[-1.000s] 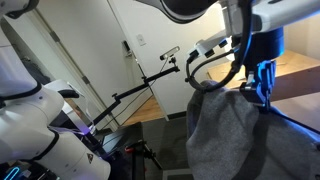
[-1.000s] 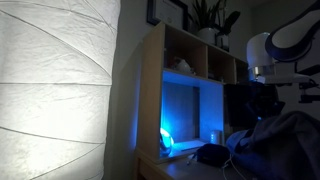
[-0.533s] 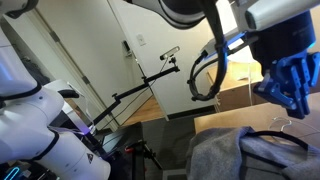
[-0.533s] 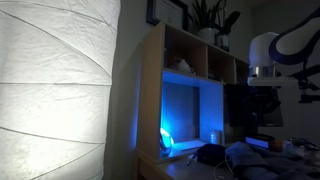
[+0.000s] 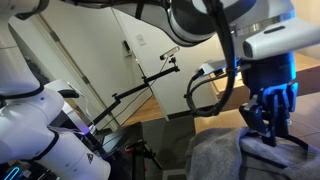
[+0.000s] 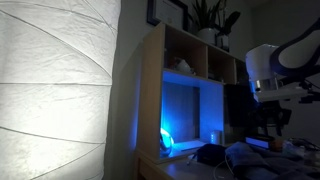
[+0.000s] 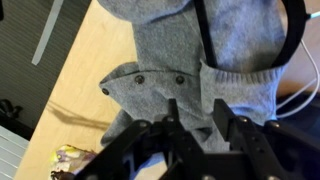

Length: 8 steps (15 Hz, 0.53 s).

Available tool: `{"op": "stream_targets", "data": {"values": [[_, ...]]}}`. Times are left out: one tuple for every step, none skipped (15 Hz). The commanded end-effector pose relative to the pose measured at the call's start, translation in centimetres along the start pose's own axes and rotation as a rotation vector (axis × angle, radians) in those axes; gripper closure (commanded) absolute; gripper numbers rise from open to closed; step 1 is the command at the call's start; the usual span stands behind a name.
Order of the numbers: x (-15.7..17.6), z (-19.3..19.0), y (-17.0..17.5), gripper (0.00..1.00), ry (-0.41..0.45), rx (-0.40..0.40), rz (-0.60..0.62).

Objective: Hang the sweater with the hanger

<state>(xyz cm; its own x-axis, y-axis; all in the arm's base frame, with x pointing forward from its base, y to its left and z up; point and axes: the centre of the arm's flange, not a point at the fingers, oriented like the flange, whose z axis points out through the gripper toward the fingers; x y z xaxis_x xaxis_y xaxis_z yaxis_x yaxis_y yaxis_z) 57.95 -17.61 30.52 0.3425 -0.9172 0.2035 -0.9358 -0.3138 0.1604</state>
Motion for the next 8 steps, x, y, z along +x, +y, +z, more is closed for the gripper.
{"op": "stream_targets", "data": {"values": [[-0.6, 0.8, -0.2, 0.5, -0.024, -0.019, -0.048], [-1.1, 1.4, -0.4, 0.43, -0.042, -0.031, -0.08], [-1.3, 1.9, -0.4, 0.34, -0.048, -0.036, -0.095], [-1.3, 2.1, -0.5, 0.33, -0.05, -0.039, -0.106], [-1.3, 2.1, -0.5, 0.33, -0.051, -0.039, -0.107], [-1.6, 2.0, -0.7, 0.08, -0.041, -0.044, -0.115], [-2.0, 1.8, -0.8, 0.08, -0.041, -0.042, -0.138], [-2.7, 1.7, -1.1, 0.03, -0.028, -0.04, -0.144]]}}
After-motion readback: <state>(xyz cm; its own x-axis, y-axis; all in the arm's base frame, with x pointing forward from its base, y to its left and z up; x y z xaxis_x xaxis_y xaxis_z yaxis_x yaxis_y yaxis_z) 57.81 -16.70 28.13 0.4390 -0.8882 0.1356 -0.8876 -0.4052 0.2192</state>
